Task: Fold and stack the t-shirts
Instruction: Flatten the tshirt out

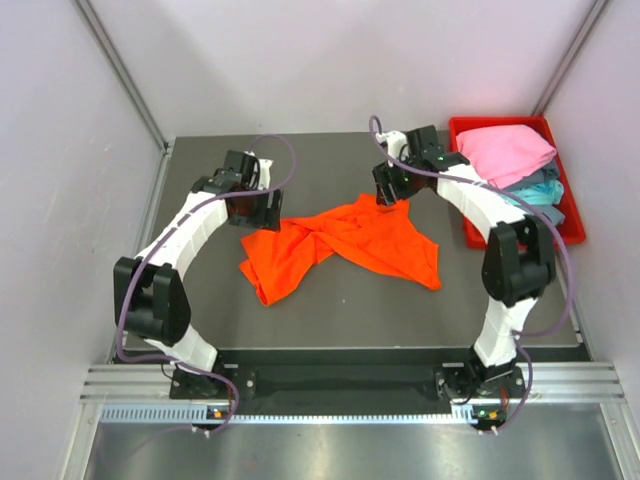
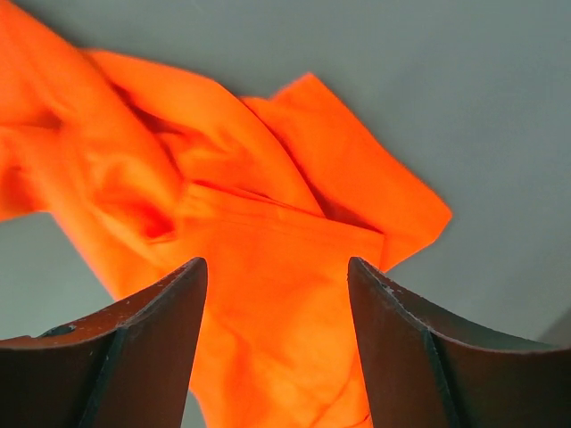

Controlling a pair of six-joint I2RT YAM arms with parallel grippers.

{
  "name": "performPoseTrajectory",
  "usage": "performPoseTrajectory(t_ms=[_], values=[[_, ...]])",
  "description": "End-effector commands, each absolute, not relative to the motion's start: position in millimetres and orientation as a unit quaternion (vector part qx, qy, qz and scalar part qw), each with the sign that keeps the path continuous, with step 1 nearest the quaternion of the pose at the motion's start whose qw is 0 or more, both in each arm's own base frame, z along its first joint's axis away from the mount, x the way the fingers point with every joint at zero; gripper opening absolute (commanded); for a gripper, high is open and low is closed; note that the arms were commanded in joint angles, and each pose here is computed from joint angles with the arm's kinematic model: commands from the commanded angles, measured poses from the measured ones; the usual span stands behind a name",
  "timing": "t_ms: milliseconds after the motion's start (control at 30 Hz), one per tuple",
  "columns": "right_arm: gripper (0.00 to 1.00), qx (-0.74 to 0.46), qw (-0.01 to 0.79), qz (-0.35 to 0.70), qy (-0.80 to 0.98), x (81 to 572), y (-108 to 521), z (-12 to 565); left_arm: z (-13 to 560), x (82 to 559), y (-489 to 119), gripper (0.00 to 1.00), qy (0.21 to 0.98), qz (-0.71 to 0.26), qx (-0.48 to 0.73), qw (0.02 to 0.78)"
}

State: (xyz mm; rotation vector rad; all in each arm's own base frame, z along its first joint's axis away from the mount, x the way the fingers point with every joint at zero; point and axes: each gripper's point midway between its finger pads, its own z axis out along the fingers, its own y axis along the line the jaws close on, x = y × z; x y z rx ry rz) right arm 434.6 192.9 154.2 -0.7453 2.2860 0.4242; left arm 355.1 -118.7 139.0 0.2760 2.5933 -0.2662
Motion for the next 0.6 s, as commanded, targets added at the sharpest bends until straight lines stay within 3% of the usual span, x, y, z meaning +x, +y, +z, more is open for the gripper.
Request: performPoseTrajectory(t_ms=[0,267,567], values=[[0.64,-0.250,0.360,0.139,0.888,462,169,155,148,373,-99,0.78,0.950,-0.077,0.082,0.290],[0.60,-0.186,0.316,0.144,0.919,453,118,124,156,378,-85,0.78,0.948,-0.078,0.064,0.302],[0.53,-0.174,0.247,0.212,0.929,440,121,87,158,380,-89,0.77,0.947,-0.087,0.065,0.301]])
